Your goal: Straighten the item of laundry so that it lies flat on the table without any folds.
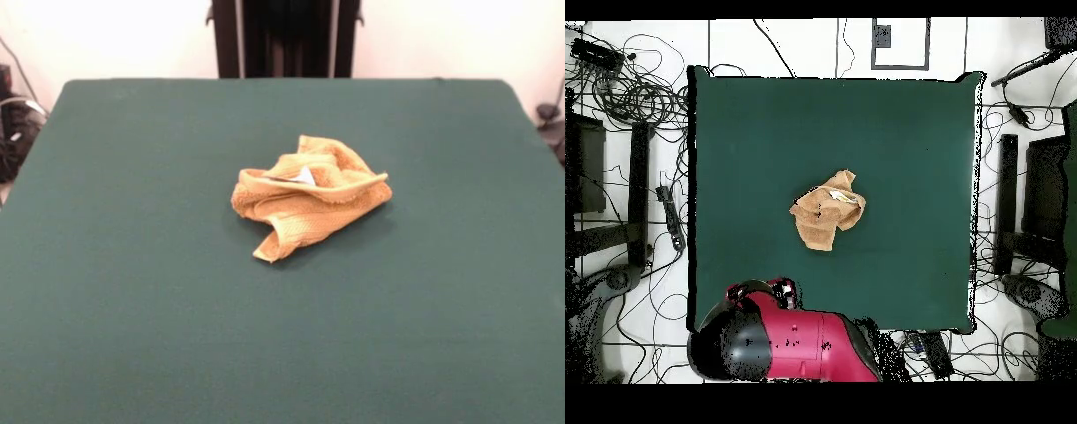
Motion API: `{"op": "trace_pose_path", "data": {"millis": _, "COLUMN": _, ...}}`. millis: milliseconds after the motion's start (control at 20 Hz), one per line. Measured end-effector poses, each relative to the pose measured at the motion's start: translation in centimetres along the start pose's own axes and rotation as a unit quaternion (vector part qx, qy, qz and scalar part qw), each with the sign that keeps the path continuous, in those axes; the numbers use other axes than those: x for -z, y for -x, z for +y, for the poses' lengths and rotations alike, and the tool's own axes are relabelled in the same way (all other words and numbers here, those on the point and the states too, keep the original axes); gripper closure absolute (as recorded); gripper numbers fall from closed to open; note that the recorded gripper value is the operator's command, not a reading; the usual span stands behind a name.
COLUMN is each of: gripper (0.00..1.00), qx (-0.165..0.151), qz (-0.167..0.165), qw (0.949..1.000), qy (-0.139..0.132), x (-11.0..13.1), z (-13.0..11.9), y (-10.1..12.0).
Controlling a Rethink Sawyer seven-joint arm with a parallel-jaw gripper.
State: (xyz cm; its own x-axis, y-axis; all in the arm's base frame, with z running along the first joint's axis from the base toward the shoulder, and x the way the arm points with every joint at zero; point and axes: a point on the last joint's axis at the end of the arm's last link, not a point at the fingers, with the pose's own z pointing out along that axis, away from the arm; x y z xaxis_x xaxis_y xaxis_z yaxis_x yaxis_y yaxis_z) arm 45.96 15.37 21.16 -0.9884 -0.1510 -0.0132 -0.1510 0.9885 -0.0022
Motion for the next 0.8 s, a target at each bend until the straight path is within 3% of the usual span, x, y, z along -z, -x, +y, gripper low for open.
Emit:
{"op": "trace_pose_path", "data": {"millis": 250, "gripper": 0.00, "qx": 0.000, "qz": 0.005, "qw": 1.0000, "qy": 0.001, "x": -0.74, "z": 0.00, "y": -0.07}}
{"op": "trace_pose_path", "data": {"millis": 800, "gripper": 0.00, "qx": -0.002, "qz": -0.021, "qw": 0.9998, "qy": -0.004, "x": -0.82, "z": -0.33, "y": 0.87}}
